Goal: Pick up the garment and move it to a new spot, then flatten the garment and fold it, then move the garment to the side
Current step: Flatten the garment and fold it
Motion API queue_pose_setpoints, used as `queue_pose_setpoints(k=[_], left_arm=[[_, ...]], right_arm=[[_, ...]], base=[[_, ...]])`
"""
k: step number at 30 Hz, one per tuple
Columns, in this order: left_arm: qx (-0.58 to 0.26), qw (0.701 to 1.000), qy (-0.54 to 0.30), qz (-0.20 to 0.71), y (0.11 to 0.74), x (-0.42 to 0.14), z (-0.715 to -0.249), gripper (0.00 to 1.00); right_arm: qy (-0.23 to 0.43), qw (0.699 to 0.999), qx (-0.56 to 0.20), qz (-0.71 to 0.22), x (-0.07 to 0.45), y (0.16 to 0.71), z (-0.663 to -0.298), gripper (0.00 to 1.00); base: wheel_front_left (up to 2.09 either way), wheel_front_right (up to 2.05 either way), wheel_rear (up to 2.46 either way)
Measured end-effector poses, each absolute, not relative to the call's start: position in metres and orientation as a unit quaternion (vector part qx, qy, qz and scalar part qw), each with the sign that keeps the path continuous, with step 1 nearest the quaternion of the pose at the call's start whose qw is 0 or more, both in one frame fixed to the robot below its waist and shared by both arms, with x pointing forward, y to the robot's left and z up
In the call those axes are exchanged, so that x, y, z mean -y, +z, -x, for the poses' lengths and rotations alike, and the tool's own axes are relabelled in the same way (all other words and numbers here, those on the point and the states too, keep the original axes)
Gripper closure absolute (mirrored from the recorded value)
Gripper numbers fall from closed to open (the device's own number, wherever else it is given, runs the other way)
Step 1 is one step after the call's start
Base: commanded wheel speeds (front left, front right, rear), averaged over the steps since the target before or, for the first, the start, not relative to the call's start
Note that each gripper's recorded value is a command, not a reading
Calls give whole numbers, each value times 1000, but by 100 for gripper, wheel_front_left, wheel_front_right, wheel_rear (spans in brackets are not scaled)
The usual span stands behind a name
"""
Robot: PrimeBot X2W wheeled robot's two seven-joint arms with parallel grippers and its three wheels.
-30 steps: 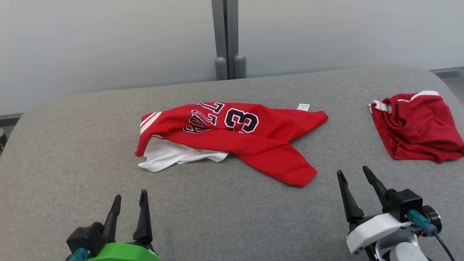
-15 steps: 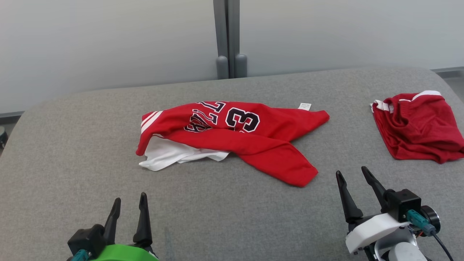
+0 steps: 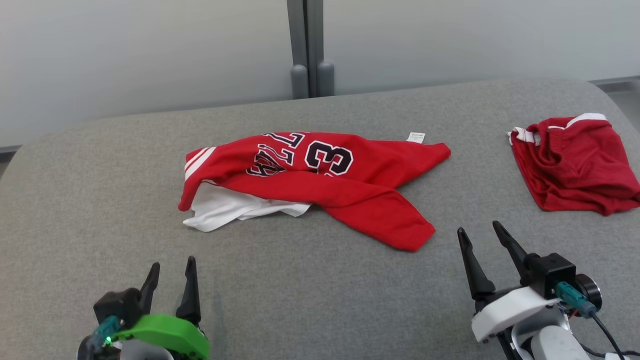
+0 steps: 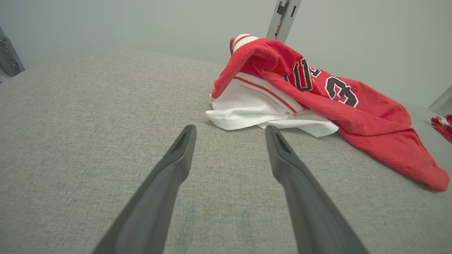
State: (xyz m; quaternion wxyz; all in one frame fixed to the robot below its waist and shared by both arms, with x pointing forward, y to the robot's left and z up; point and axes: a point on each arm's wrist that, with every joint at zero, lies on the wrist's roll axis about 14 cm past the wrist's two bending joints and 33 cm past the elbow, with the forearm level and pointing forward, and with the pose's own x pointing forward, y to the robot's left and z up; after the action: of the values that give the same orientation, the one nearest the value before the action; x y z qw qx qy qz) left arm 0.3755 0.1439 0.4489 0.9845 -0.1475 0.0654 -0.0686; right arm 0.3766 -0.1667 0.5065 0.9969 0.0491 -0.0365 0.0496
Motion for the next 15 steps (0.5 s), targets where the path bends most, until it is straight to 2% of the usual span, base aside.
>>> queue_pose_setpoints(k=[15], left_arm=[[-174,970,-55,159,399,-144,-452,0]], right_arm=[[35,999,13,-31,179,490,-399,0]], base=[[0,0,0]])
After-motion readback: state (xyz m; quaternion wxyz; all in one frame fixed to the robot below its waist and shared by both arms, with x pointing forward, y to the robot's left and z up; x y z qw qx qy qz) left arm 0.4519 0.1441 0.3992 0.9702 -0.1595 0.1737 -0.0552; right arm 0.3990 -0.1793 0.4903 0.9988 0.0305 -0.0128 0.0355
